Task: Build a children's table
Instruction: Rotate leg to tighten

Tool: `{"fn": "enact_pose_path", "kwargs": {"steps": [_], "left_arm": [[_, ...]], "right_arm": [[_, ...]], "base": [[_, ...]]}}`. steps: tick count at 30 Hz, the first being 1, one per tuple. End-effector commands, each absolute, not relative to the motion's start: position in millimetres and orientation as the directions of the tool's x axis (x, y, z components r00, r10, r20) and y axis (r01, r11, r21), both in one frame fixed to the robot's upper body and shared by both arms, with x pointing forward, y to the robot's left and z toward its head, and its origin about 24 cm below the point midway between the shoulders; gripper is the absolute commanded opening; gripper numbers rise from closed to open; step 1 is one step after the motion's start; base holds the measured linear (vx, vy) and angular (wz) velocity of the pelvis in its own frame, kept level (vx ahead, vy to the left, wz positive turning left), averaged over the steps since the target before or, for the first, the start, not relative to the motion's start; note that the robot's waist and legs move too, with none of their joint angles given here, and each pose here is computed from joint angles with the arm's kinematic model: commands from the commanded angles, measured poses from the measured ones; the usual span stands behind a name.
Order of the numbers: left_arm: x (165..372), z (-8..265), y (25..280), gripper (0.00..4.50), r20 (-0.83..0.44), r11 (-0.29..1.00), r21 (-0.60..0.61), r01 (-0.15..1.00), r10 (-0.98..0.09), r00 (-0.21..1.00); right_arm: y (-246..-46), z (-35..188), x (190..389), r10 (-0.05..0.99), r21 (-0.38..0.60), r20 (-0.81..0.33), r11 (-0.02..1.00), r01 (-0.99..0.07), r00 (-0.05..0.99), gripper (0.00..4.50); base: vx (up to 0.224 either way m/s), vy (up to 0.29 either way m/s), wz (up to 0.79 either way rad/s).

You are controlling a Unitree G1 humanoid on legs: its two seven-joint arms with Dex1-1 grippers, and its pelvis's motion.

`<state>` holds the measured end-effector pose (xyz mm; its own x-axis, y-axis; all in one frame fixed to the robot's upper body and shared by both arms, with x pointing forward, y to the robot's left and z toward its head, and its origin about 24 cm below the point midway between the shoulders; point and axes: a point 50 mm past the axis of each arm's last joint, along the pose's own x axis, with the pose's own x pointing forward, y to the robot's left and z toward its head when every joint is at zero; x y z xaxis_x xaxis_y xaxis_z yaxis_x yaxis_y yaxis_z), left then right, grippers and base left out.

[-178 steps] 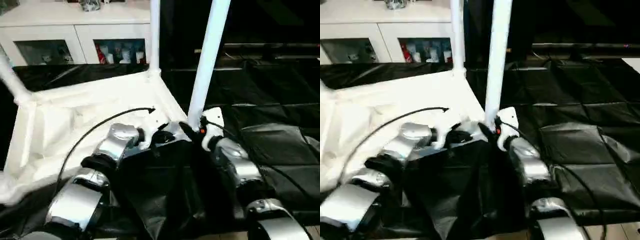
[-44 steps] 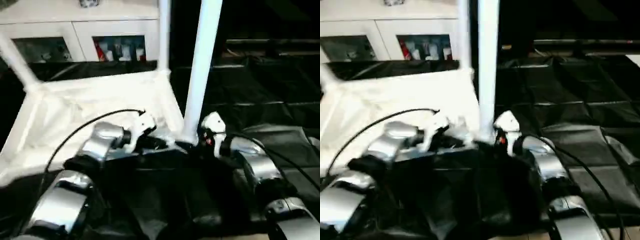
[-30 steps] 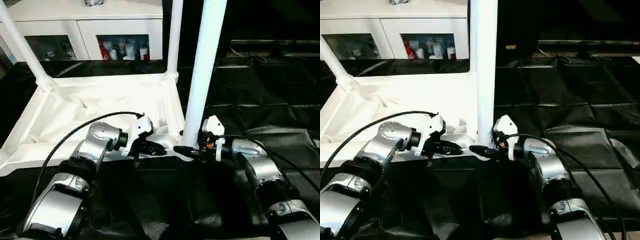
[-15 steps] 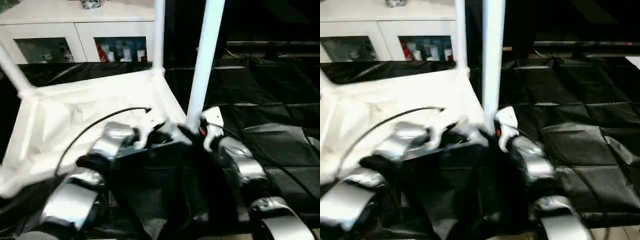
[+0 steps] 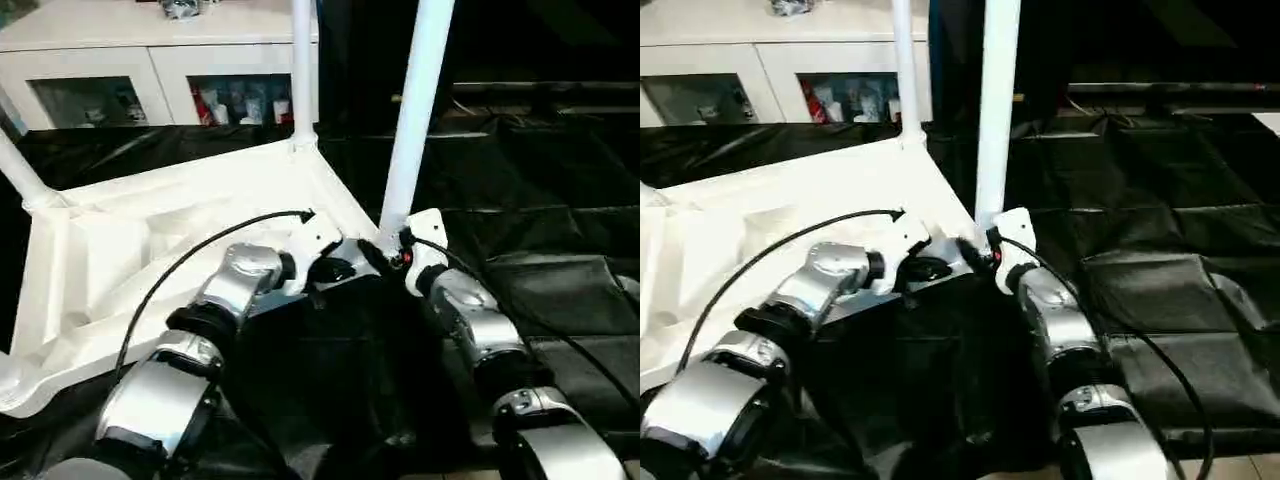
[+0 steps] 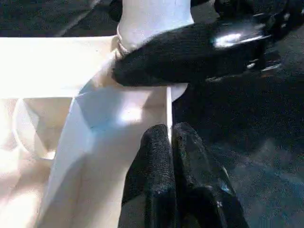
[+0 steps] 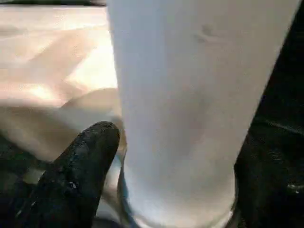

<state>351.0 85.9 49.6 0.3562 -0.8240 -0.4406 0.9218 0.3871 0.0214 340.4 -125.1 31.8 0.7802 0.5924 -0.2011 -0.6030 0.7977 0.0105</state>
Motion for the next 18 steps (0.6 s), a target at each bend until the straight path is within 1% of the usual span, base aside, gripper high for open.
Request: {"fn": "enact_pose_path", "kwargs": {"steps": [1, 3, 4, 7, 8, 11, 13, 15, 17, 18], "left_arm": [[343.4, 46.9, 83.3, 0.00, -0.421, 0.305, -0.010, 0.952, -0.865, 0.273], [338.8, 46.0, 93.3, 0.00, -0.435, 0.240, -0.029, 0.970, -0.877, 0.204], [334.9, 45.8, 99.4, 0.00, -0.440, 0.187, -0.042, 0.982, -0.885, 0.150], [331.3, 46.5, 107.3, 0.00, -0.439, 0.139, -0.063, 0.988, -0.893, 0.098], [329.7, 47.3, 111.7, 0.00, -0.437, 0.119, -0.078, 0.990, -0.897, 0.074], [329.1, 47.6, 116.9, 0.00, -0.440, 0.111, -0.079, 0.991, -0.896, 0.066], [328.0, 47.8, 122.5, 0.00, -0.444, 0.106, -0.087, 0.991, -0.894, 0.057], [327.2, 48.3, 125.9, 0.00, -0.446, 0.105, -0.089, 0.990, -0.894, 0.055], [327.1, 48.9, 128.3, 0.00, -0.444, 0.109, -0.089, 0.990, -0.894, 0.059], [326.9, 49.0, 129.0, 0.00, -0.444, 0.107, -0.090, 0.990, -0.894, 0.056]], "right_arm": [[-102.5, 24.8, 327.7, 0.742, 0.038, -0.224, 0.654, -0.756, 0.631, 3.60], [-109.4, 30.5, 324.8, 0.798, 0.039, -0.205, 0.585, -0.810, 0.567, 3.60], [-114.3, 34.2, 322.7, 0.829, 0.034, -0.199, 0.538, -0.842, 0.522, 3.60], [-120.7, 36.9, 319.3, 0.866, 0.038, -0.202, 0.474, -0.880, 0.458, 3.60], [-124.9, 37.9, 317.2, 0.884, 0.049, -0.205, 0.438, -0.898, 0.420, 3.60], [-127.6, 37.4, 314.4, 0.899, 0.057, -0.212, 0.403, -0.913, 0.384, 3.60], [-128.6, 35.7, 312.0, 0.906, 0.063, -0.218, 0.385, -0.921, 0.364, 3.29], [-128.6, 34.5, 310.2, 0.911, 0.073, -0.219, 0.373, -0.925, 0.350, 3.29], [-127.1, 32.4, 308.2, 0.916, 0.081, -0.223, 0.359, -0.930, 0.334, 3.00], [-126.5, 31.9, 307.5, 0.918, 0.083, -0.226, 0.353, -0.932, 0.327, 3.00]], "base": [[0.000, 0.000, 0.00], [0.000, 0.000, 0.00], [0.000, 0.000, 0.00], [0.000, 0.000, 0.00], [0.000, 0.000, 0.00], [0.000, 0.000, 0.00], [0.000, 0.000, 0.00], [0.000, 0.000, 0.00], [0.000, 0.000, 0.00], [0.000, 0.000, 0.00]]}}
